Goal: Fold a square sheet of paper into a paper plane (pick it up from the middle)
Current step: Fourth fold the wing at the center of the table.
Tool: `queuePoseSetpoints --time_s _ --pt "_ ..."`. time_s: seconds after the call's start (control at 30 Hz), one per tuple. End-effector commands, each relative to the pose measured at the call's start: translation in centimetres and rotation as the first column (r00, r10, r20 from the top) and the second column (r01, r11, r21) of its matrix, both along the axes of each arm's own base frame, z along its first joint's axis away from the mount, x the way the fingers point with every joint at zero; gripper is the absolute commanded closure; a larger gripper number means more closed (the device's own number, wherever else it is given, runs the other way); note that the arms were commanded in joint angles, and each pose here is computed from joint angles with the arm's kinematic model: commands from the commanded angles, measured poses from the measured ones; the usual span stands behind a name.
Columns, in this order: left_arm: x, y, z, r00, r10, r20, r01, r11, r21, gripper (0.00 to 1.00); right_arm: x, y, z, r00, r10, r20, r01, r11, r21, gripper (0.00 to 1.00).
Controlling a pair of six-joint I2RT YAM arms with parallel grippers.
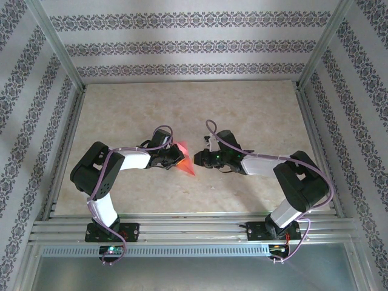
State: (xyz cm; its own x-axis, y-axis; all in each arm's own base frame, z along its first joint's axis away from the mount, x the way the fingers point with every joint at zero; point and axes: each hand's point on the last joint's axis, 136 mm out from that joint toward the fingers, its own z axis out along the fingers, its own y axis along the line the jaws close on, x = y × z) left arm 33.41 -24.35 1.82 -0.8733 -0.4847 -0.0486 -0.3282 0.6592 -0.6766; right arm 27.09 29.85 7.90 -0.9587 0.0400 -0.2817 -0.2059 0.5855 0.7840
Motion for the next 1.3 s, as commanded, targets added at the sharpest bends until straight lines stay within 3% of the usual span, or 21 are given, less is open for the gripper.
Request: queuePoseSetpoints --time_s 0.0,0.23,1.27 --pt "-2.0 2.0 -3.3 0.994 0.005 -0.106 0.003 0.997 0.083 0.92 -0.4 0.5 -1.5 0.999 0.037 -0.016 -0.038 0.996 -0.076 0.9" --pt "-2.0 1.8 -3.2 0.995 0.0 -0.102 0.007 0.997 0.073 0.92 -1.1 2.4 -3.2 0.993 0.089 -0.073 -0.095 0.993 -0.074 0.91" --pt "-2.4 2.2 -3.8 0.992 0.009 -0.126 0.003 0.996 0.092 0.92 -2.4 1.7 -6.6 0.98 0.089 -0.179 -0.112 0.986 -0.124 0.9"
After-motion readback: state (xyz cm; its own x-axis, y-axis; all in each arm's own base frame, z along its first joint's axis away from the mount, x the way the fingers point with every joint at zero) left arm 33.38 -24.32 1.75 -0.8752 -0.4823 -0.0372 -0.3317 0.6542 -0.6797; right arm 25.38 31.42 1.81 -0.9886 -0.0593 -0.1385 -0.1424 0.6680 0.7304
